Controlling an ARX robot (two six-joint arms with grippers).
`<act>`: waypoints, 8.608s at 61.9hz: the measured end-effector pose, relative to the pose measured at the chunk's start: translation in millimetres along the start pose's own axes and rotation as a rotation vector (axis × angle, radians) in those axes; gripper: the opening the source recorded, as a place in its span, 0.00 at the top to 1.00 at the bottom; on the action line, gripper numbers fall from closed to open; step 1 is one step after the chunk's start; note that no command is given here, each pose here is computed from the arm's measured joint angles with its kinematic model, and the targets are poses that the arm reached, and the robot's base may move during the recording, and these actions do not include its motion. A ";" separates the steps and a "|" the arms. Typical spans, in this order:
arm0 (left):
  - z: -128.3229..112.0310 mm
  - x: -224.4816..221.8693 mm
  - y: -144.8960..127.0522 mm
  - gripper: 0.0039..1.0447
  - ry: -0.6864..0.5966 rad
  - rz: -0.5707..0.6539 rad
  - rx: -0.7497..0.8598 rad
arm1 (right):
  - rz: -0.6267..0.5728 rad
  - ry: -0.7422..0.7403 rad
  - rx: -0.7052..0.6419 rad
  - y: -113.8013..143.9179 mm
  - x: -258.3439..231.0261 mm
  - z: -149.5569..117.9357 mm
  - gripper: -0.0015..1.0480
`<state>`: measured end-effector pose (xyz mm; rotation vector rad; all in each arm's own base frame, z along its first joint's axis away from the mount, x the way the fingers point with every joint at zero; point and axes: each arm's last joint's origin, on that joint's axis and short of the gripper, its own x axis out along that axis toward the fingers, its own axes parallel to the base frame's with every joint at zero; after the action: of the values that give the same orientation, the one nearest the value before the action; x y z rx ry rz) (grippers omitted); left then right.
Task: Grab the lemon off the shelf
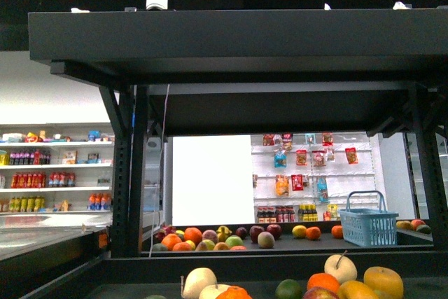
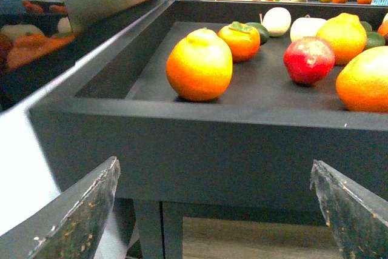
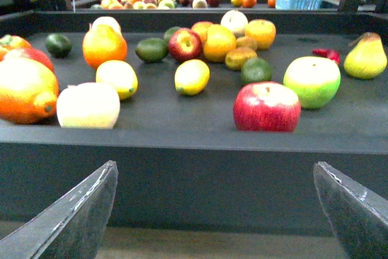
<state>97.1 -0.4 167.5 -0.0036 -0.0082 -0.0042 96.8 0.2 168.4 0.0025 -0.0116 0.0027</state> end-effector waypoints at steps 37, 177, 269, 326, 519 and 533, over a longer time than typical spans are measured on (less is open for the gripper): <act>0.0 0.0 0.0 0.07 0.000 0.000 0.000 | 0.000 0.000 0.000 0.0 0.0 0.0 0.07; 83.9 279.8 190.2 0.85 -0.028 0.112 -1.342 | 0.000 0.000 0.000 0.0 0.0 0.0 0.07; 52.7 200.7 -104.2 0.89 0.751 -0.869 -0.830 | 0.000 0.000 0.000 0.0 0.0 0.0 0.07; 56.5 198.1 -105.9 0.90 0.729 -0.900 -0.799 | 0.025 0.753 0.100 -35.0 361.9 -133.2 0.07; 56.6 198.1 -105.9 0.90 0.729 -0.900 -0.799 | 0.602 0.494 0.407 135.7 217.6 4.6 0.36; 56.6 198.1 -105.9 0.90 0.729 -0.900 -0.799 | 0.624 0.456 0.422 135.7 218.8 7.4 0.07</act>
<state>294.2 -106.9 226.1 -0.7966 0.7222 -0.9086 315.2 136.5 178.7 0.4196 0.4452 0.6295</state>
